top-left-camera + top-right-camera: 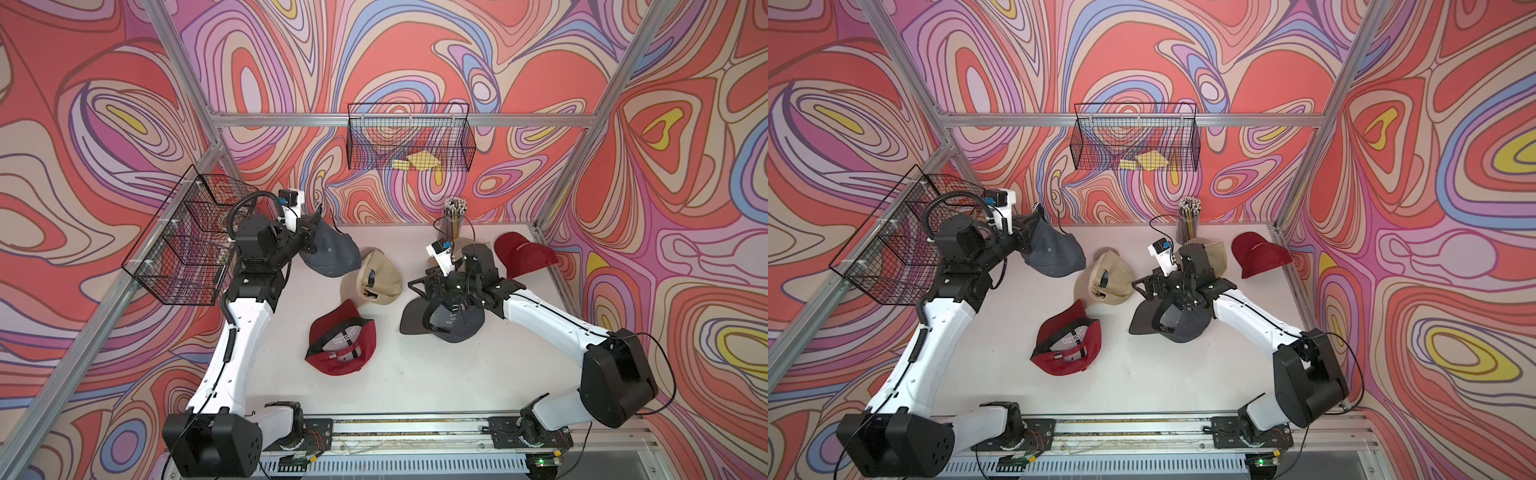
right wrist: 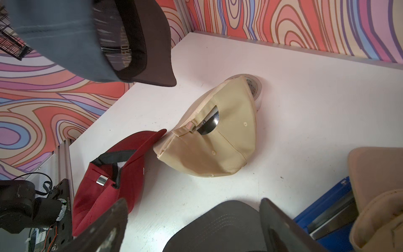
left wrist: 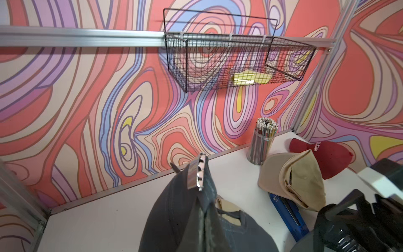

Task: Open the adjustable buckle of the baseball cap
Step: Place the baseball cap at the center of the board, then pick up the baseball cap from the center of the board.

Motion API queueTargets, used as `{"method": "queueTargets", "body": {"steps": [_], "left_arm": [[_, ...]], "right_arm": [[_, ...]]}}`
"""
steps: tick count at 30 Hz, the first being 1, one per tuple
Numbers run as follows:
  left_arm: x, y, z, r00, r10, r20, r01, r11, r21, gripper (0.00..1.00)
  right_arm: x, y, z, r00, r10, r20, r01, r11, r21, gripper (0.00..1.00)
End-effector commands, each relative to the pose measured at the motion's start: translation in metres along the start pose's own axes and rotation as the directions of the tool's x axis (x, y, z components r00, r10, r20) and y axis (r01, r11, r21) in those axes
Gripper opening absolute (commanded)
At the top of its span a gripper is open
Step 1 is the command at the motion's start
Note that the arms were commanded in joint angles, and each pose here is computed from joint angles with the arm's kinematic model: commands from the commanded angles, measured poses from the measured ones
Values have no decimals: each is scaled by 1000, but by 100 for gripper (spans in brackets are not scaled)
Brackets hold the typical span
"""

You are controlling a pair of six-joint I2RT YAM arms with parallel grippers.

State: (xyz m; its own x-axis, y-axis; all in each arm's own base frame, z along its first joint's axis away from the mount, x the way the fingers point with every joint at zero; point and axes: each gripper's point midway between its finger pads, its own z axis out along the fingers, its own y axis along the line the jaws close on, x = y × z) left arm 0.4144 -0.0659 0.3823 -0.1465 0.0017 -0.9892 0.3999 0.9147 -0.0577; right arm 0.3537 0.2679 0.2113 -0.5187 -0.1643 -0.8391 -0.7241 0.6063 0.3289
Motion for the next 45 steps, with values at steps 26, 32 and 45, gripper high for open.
{"method": "queueTargets", "body": {"steps": [26, 32, 45], "left_arm": [[115, 64, 48, 952, -185, -245, 163, 981, -107, 54], [131, -5, 57, 935, -78, -347, 81, 997, -6, 55], [193, -90, 95, 801, -35, -598, 164, 973, 162, 58]], "right_arm": [[19, -7, 11, 999, 44, 0, -44, 999, -6, 94], [26, -19, 13, 998, 59, 0, -58, 997, 54, 94], [35, -25, 23, 997, 67, -38, -65, 996, 54, 91]]}}
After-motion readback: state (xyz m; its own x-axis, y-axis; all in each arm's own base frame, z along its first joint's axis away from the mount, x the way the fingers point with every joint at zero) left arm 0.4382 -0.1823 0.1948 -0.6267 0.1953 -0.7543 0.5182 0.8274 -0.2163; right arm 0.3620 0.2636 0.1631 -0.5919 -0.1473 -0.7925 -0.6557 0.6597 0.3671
